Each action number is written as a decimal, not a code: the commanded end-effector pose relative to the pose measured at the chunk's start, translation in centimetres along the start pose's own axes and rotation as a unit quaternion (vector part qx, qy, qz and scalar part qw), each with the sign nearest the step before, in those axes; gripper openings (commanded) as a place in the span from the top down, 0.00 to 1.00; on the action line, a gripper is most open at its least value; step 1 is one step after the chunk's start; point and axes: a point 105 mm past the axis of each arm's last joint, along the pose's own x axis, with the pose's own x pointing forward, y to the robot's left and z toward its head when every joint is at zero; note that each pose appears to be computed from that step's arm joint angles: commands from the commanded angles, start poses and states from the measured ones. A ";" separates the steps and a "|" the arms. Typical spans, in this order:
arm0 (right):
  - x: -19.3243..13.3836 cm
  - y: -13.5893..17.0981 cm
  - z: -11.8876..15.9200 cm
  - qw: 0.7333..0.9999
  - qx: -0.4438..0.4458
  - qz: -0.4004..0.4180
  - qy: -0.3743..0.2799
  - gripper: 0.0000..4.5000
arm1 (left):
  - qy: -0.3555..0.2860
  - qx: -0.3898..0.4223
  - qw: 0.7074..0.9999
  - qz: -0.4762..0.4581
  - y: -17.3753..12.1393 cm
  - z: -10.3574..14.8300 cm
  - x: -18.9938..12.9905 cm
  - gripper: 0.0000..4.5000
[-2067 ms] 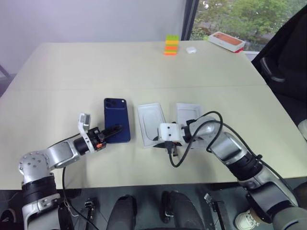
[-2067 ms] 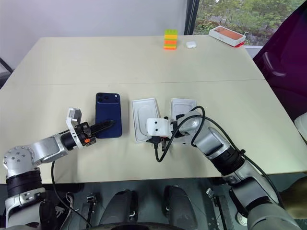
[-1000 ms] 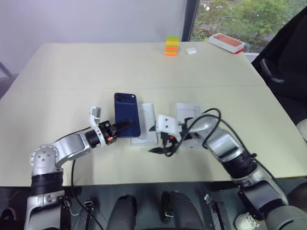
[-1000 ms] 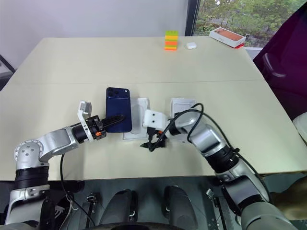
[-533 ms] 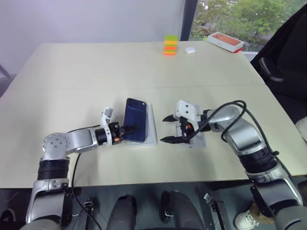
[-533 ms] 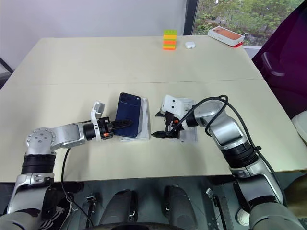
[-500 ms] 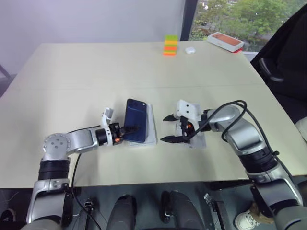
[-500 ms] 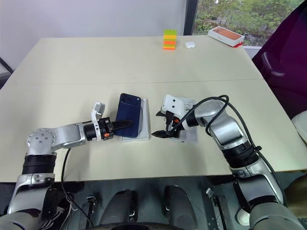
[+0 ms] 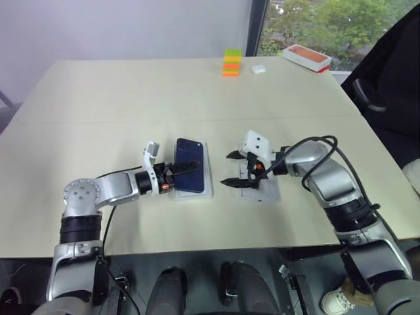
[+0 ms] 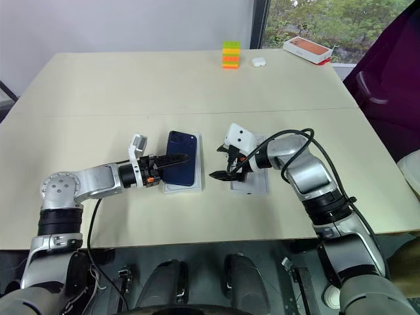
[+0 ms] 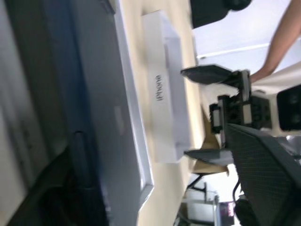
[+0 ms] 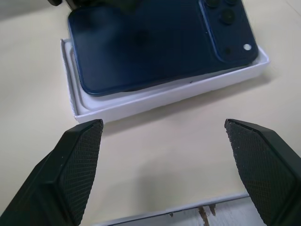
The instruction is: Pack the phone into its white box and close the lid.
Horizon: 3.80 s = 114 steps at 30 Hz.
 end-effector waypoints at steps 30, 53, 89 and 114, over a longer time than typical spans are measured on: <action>0.7 -1.0 1.7 0.999 -0.026 -0.014 -0.024 0.03 | -0.024 0.207 0.973 0.099 -1.1 2.7 -7.0 0.07; 3.5 -0.4 -1.1 0.997 -0.052 -0.048 0.007 1.00 | -0.044 0.210 0.961 0.175 5.7 2.6 -5.4 0.99; -1.2 1.5 -6.4 0.993 -0.048 -0.039 0.103 1.00 | 0.111 0.239 0.964 0.040 1.7 -3.5 7.1 0.99; -2.9 0.3 -3.8 0.998 0.007 -0.043 0.052 0.94 | 0.082 0.294 0.952 0.016 0.7 -2.2 4.7 1.00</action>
